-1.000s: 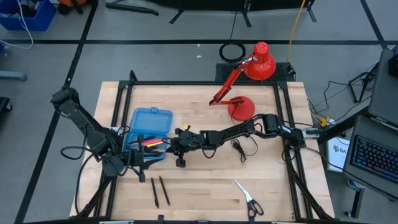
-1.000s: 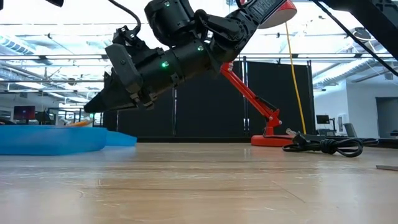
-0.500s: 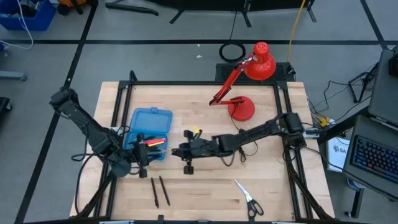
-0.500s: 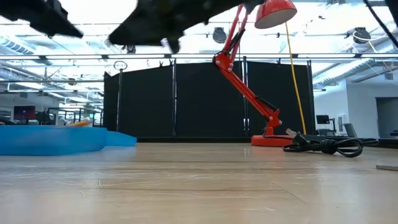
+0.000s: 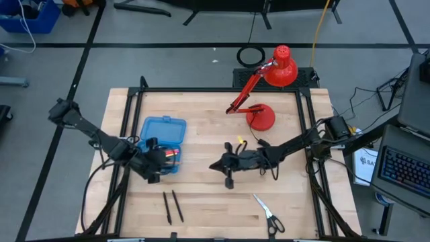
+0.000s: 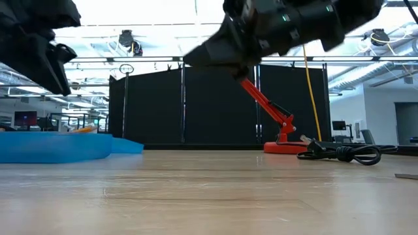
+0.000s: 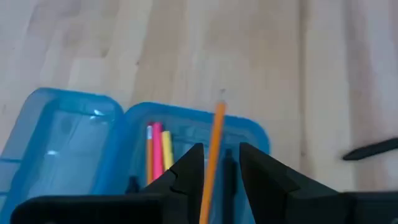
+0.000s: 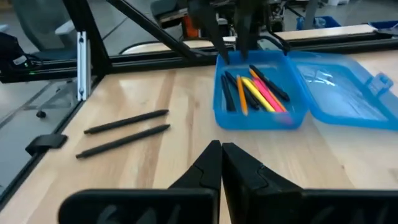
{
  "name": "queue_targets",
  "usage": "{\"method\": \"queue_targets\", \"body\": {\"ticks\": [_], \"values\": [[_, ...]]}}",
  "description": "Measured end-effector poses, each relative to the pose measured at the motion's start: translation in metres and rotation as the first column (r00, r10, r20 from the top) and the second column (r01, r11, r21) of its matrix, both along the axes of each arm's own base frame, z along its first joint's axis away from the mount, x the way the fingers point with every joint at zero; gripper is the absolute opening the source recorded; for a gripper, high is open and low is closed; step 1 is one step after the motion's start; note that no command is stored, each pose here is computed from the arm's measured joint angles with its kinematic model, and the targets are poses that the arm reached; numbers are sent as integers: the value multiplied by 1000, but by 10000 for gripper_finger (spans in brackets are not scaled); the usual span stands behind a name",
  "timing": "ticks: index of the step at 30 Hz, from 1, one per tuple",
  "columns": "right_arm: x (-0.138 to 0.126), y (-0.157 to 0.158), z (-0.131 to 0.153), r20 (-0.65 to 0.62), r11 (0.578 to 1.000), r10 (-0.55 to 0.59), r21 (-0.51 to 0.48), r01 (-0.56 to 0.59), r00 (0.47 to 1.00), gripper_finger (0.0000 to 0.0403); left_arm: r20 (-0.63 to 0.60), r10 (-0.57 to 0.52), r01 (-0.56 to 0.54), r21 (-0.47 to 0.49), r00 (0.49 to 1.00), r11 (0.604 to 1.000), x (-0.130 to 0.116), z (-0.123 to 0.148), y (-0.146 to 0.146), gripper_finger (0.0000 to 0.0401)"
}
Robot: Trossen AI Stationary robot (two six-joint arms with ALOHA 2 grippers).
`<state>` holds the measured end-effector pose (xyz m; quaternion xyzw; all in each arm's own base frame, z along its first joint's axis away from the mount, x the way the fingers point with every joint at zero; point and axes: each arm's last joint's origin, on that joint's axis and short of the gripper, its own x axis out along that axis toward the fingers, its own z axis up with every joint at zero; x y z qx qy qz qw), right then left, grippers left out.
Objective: Pick & place school supplies into a supply box
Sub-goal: Put the yellow pencil into the blue supply box
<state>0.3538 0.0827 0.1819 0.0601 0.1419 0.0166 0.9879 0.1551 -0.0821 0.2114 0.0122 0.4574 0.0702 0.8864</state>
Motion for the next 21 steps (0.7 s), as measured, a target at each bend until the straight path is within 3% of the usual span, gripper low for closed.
{"method": "queue_targets", "body": {"ticks": [5, 9, 21], "values": [[-9, -2, -11, 9, 1000, -5, 24, 5, 1000, 1, -36, 21, -23, -54, 999, 998, 6, 0, 11, 106], [-9, -3, -11, 11, 1000, -5, 17, 5, 1000, 1, -71, -42, 36, -89, 997, 995, 12, -3, 14, 107], [-8, -10, -11, 11, 1000, -17, 0, 17, 1000, 1, -212, -74, 67, -41, 974, 997, 38, -33, 20, 175]]}}
